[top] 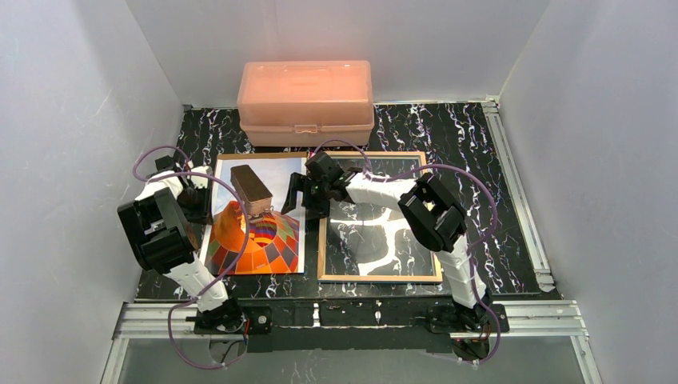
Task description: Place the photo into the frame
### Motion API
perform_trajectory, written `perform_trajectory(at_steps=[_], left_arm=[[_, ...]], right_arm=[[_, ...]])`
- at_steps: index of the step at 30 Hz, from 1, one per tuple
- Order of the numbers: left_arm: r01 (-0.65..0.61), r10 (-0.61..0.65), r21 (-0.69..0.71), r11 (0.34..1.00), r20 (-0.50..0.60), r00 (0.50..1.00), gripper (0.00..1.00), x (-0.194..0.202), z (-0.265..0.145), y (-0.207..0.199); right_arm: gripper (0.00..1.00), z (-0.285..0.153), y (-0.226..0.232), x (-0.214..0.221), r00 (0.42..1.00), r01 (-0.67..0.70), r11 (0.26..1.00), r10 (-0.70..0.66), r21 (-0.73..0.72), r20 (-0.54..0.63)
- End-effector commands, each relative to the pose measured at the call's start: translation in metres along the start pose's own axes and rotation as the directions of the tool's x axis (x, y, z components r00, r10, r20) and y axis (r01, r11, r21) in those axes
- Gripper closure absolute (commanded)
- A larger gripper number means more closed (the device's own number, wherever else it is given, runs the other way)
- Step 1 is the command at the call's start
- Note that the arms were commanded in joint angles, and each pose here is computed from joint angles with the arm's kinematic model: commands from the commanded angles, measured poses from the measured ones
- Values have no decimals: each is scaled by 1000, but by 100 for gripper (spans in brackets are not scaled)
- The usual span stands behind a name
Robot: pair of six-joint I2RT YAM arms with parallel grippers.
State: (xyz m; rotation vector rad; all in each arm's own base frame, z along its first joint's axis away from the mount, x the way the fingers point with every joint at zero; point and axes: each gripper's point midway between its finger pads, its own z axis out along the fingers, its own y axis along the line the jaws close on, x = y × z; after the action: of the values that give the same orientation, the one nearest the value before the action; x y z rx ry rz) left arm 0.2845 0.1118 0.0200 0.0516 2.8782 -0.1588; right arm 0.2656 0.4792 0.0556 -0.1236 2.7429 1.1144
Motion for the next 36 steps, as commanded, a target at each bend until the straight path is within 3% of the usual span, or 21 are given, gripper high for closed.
perform_trajectory(at_steps=[1,9,13,17,27,36], left_arm=[[-7,8,44,999,-39,999,75,16,13,-13],[-4,6,50,999,-42,999,75,16,15,-15],[-8,11,48,999,-46,999,76,17,15,-15],[-15,18,40,999,-59,998,76,20,16,-13],[-6,9,44,999,-52,999,76,15,12,-13],[-9,12,53,999,-49,999,76,20,10,-17]], right_arm=[[7,-20,39,0,1000,22,992,-21,-124,12],[9,-31,50,2,999,37,986,-35,-165,10],[8,-34,13,9,999,42,998,-42,39,-11],[7,-44,-6,29,999,19,992,-14,125,-39],[7,-40,-4,91,981,7,994,15,110,-196],[8,-22,0,110,966,-27,996,49,90,-252]])
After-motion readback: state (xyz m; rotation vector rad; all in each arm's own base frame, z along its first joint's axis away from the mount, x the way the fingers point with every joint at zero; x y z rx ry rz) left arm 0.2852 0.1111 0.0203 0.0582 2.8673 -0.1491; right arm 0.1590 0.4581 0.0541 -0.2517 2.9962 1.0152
